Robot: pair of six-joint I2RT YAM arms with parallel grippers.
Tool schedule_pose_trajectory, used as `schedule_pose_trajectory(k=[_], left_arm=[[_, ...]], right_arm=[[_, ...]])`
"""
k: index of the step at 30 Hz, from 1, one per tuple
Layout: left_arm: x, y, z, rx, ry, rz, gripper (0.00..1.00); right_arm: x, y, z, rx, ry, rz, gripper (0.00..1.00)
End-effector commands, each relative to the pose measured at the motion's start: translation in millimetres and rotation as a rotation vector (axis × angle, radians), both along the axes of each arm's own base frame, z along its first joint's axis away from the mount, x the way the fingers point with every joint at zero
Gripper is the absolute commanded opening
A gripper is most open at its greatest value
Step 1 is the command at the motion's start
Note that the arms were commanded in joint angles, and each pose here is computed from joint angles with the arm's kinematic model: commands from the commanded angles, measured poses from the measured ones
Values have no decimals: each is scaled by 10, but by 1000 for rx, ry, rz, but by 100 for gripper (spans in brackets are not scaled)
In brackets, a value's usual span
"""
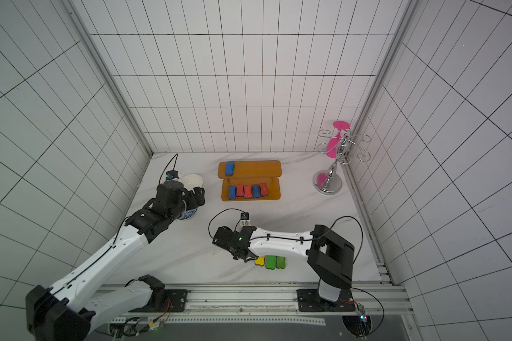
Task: Remove the whiteboard erasers from the shelf
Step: Place the whiteboard eraser at the center of the board.
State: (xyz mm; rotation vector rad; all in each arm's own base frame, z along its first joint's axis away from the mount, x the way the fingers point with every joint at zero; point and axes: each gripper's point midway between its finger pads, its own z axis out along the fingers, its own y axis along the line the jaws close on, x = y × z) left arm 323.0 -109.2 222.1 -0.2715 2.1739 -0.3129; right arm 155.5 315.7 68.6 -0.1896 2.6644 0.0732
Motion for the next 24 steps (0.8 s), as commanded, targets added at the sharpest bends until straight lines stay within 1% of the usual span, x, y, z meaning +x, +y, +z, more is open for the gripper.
schedule_pose_trajectory(k=[1,8,16,24], left_arm=[[-60,72,35,22,-23,7,95],[-71,83,35,29,-26,6,96],[-72,75,36,25,-29,2,96],[-71,78,37,24,-30,4,96]], right_arm=[[-57,-37,-172,-8,54,-44,28],[-169,-229,-444,-18,161,-134,30],[-199,-270,-534,-3,195,-145,37],[-176,-282,-466,2,177,-142,44]])
